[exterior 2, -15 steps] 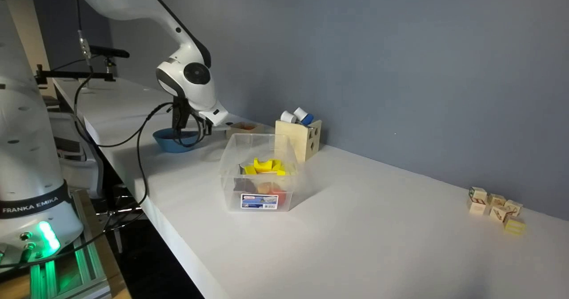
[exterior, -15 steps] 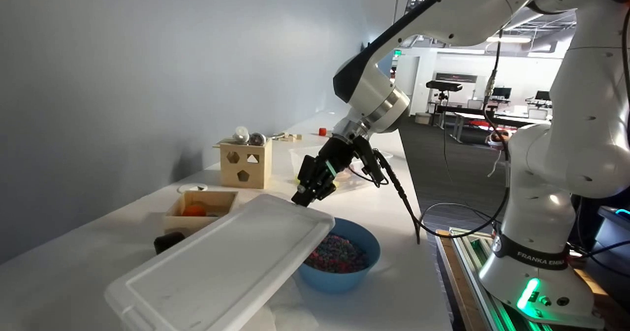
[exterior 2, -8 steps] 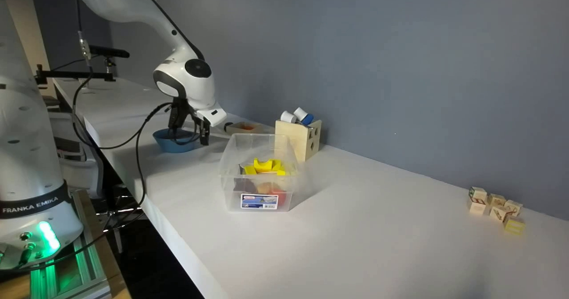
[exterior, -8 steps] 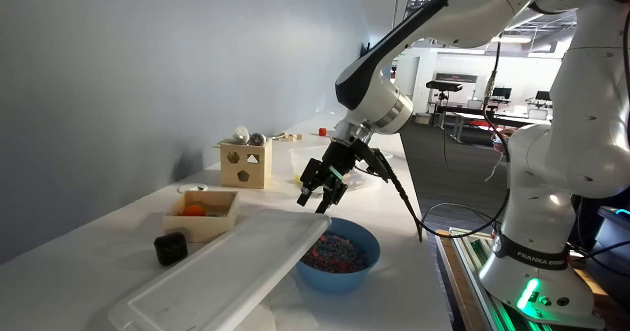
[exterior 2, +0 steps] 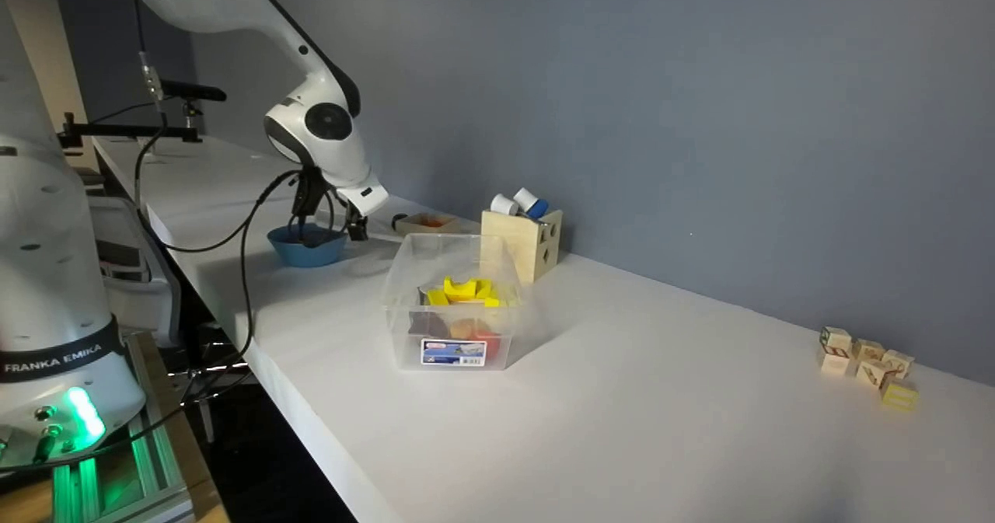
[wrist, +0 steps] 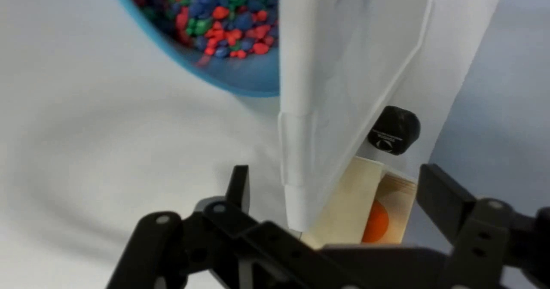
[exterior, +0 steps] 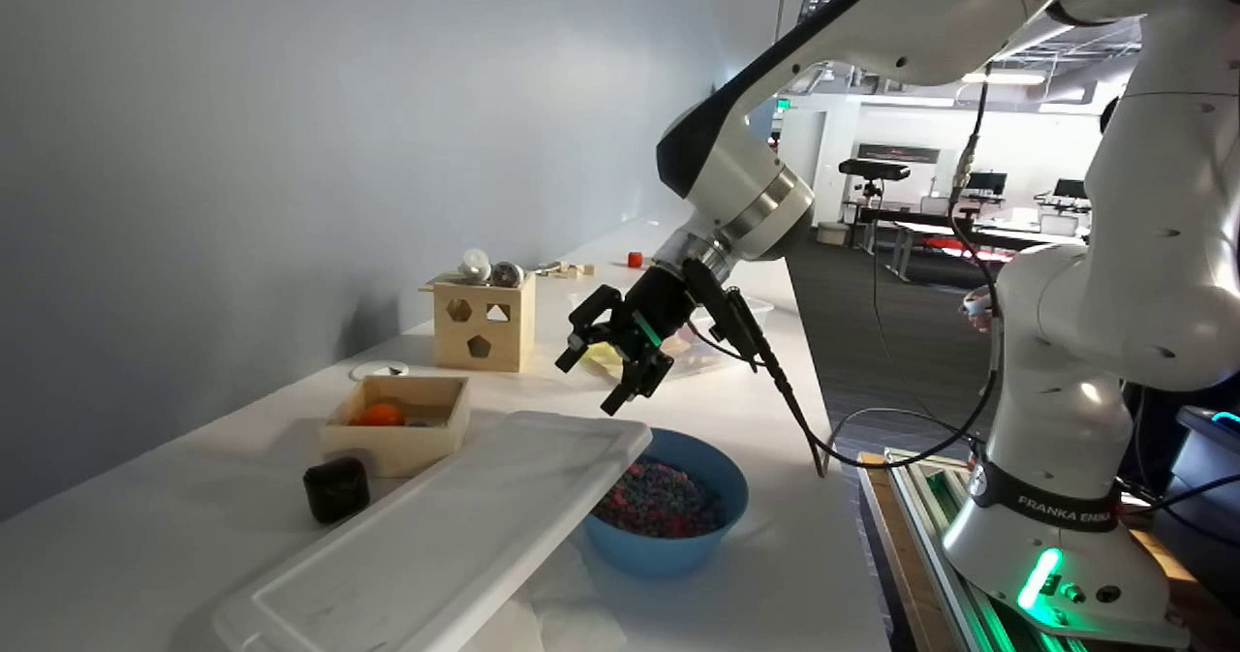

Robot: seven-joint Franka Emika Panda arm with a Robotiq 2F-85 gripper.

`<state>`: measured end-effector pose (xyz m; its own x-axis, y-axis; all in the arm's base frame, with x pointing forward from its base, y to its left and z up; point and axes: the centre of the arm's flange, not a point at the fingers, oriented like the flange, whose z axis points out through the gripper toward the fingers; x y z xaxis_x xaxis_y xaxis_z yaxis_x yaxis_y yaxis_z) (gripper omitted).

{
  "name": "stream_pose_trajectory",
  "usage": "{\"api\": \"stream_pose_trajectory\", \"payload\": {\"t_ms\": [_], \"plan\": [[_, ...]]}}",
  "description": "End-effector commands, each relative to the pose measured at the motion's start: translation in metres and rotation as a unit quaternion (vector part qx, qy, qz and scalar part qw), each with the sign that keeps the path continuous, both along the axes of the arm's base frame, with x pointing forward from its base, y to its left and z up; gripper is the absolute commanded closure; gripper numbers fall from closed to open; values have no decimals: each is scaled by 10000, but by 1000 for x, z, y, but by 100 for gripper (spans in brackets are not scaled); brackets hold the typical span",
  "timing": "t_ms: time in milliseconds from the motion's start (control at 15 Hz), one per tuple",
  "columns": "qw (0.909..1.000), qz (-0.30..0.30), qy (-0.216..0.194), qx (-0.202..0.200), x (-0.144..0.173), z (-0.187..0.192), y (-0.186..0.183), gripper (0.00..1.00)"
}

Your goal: Put the white lid on the clear container.

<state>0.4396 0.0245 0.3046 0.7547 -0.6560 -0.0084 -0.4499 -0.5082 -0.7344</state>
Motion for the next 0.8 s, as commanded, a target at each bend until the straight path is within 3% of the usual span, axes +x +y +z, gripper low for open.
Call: {"api": "stream_pose_trajectory", "payload": {"t_ms": [0, 333, 600, 667, 733], "plan": [[9975, -99, -202, 665, 4, -23, 15, 0], [9927, 119, 204, 1182, 3, -41, 25, 0], [9948, 72, 169, 1002, 6, -54, 27, 0], [9951, 73, 122, 976, 9, -59, 29, 8], [9956, 93, 58, 930, 13, -65, 32, 28]]}}
